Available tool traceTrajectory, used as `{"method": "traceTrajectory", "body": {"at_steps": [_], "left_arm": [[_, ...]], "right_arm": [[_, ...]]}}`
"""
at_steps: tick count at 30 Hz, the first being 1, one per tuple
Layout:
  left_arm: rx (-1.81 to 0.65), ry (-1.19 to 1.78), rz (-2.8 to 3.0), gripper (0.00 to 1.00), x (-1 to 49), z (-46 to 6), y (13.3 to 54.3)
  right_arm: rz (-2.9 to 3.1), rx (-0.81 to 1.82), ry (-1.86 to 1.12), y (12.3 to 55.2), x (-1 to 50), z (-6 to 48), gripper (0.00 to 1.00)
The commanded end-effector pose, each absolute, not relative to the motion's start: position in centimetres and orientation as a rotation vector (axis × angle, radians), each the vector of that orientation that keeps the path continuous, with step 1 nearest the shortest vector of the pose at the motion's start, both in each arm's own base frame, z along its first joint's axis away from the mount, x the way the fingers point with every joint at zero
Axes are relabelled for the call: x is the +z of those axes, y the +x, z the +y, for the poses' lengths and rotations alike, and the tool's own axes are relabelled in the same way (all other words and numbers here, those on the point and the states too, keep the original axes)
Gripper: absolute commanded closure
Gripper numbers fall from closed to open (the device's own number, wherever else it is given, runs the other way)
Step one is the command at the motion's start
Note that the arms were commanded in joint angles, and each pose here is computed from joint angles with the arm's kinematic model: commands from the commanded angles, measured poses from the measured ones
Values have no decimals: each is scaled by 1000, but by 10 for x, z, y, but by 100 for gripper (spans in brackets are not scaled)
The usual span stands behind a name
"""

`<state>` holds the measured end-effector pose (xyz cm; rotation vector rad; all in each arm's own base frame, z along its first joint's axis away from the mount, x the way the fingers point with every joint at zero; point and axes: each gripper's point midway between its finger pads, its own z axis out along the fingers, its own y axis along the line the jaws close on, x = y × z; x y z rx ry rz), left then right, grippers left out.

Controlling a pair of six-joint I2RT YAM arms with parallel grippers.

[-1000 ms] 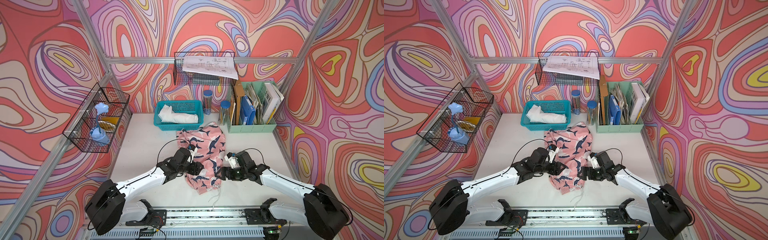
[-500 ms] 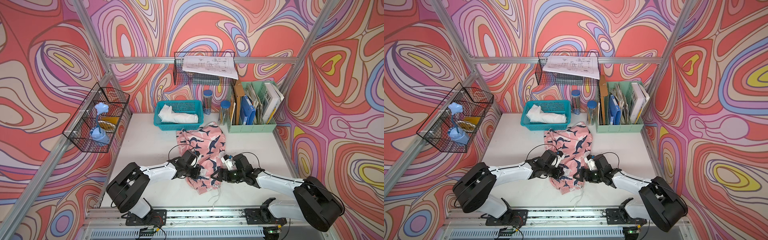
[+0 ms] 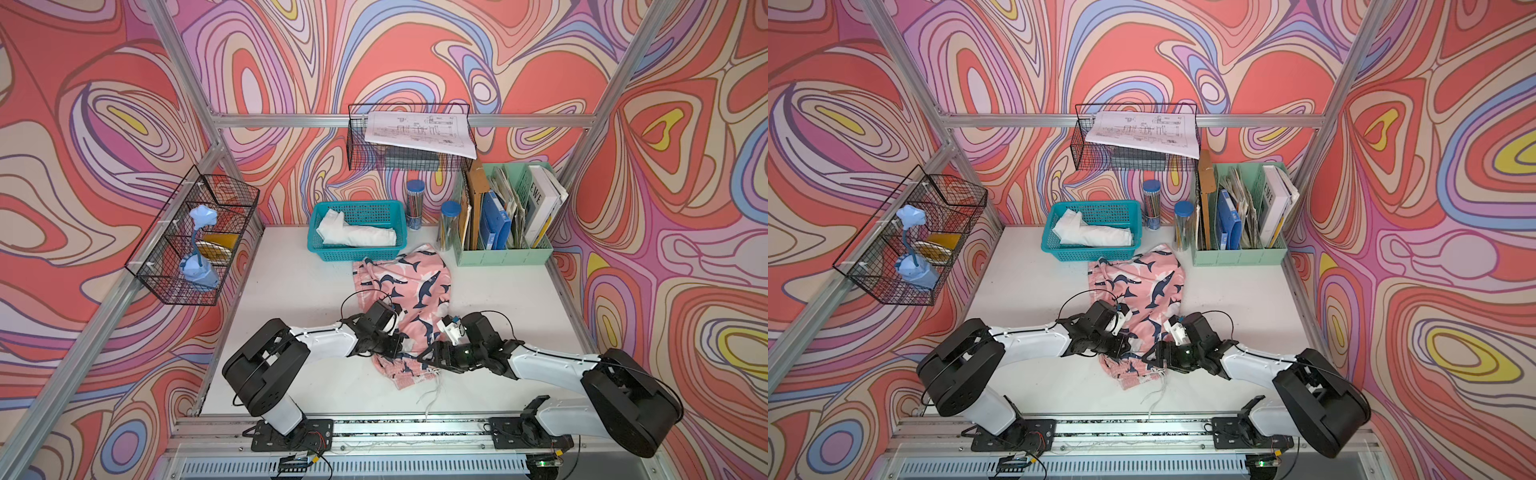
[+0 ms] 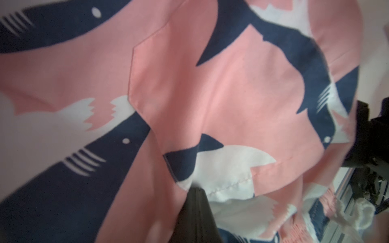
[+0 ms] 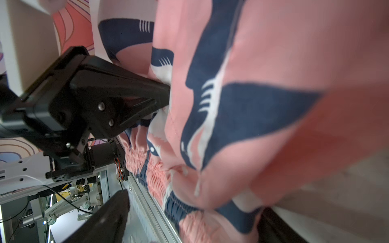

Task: Roll up the shorts
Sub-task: Adjust the shorts at the center of the board, then roll the shorts at the center of the board.

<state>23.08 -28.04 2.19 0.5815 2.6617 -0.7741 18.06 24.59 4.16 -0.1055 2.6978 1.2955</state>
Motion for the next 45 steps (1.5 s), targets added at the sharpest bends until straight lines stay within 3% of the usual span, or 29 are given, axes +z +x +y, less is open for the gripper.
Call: {"method": "traceTrajectory", "body": {"at_steps": [1,12,18,23,27,29,32,33,40,45], "left_arm": [[-778,599,2660,100,18,-280,226],[-814,651,2638,100,18,-280,220],[-831,682,2603,100,25,-282,220],[-794,688,2546,100,40,-277,223],[-745,692,2466,98,61,-270,229],[-720,685,2418,81,73,-267,233],[-675,663,2334,42,93,-260,240],[-658,656,2308,38,99,-257,242],[-600,621,2084,33,138,-244,251],[-499,755,1975,32,153,-249,240]], "right_arm": [[2928,1097,107,152,-12,215,17],[2840,1051,239,172,-10,212,42],[2807,1090,258,176,-6,216,69],[2785,1104,265,179,-2,217,100],[2769,1114,261,180,4,218,100],[2753,1117,264,182,9,218,100],[2716,1136,279,186,18,218,100],[2701,1148,281,186,23,219,100],[2718,1196,328,189,45,227,100],[2735,1281,488,195,60,238,100]]}}
